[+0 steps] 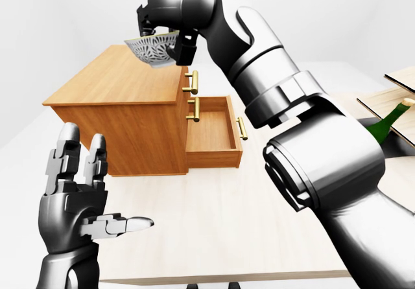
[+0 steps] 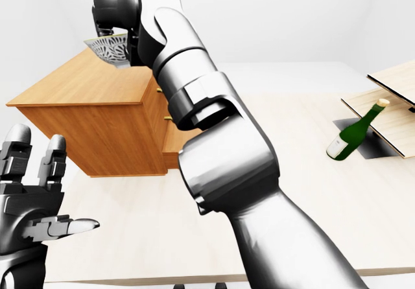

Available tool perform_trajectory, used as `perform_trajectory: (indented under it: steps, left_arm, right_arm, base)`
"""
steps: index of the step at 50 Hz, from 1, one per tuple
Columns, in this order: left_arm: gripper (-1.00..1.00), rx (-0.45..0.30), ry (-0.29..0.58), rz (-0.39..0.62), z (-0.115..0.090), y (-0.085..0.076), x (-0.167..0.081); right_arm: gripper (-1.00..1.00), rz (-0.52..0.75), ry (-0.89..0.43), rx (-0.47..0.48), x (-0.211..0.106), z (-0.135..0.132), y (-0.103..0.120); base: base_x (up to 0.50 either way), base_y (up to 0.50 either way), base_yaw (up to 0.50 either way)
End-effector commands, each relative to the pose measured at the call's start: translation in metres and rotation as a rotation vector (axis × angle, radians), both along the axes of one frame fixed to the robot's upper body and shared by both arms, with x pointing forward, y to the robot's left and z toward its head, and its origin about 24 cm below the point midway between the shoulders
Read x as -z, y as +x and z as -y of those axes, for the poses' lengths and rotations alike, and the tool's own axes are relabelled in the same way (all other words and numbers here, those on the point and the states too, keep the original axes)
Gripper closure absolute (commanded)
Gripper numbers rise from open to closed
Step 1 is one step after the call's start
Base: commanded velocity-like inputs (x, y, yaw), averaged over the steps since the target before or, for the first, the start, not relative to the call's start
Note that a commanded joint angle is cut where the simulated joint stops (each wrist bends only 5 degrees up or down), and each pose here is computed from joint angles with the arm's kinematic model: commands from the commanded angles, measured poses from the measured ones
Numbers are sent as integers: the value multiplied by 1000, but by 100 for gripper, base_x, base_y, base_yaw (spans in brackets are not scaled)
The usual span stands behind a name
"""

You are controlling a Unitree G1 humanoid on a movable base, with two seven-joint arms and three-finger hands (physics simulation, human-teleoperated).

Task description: Put the bowl on top of the cabinet.

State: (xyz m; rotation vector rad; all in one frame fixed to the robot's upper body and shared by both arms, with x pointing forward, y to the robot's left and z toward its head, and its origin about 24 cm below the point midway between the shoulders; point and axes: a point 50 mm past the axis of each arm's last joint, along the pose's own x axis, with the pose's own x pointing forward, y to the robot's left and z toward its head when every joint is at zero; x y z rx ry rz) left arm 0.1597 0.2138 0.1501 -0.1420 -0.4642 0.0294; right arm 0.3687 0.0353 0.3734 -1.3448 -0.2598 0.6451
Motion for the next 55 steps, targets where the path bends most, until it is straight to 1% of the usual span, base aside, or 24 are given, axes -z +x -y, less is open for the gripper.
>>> perform_trajectory:
  steps: [1,13,14,32,33,34,35,42,43,44,45,55]
  left_arm:
    - [-100,-4,-37,-95,0,14,23]
    - [-100,-8,-41,-88,-1,14,22]
    - [-100,-7,-40,-89,-1,14,22]
    - [-100,-9,-41,-91,-1,15,22]
    - [-100,-8,-41,-91,-1,15,22]
    - [-100,-10,-40,-87,-1,14,21]
    - [-100,-10,-39,-89,-1,14,21]
    - [-100,-9,-37,-85,0,13,20]
    - [-100,-9,-37,-84,0,13,20]
    - [-100,-9,-37,-83,0,13,20]
    - [-100,-9,-37,-83,0,13,20]
    - [-100,-7,-35,-81,0,13,19]
  right_arm:
    - [100,-38,-39,25,10,-1,4]
    - [100,-60,-2,10,11,1,5]
    - [100,-69,20,-2,11,0,4]
    - [100,-111,51,5,21,8,11]
    - [100,-114,52,5,22,9,11]
    - [100,-152,68,11,33,13,16]
    - [100,-158,71,9,35,13,16]
    - [100,-161,66,11,37,13,17]
    - [94,-160,71,7,36,12,16]
    - [37,-160,71,7,36,12,16]
    - [-100,-159,68,9,36,12,16]
    - [-100,-159,67,11,36,13,17]
  base:
    - [0,0,0]
    - [0,0,0]
    - [0,0,0]
    - [0,0,0]
    - [0,0,0]
    - [0,0,0]
    - [0,0,0]
    - [0,0,0]
    - [0,0,0]
    - [0,0,0]
    - [0,0,0]
    - [0,0,0]
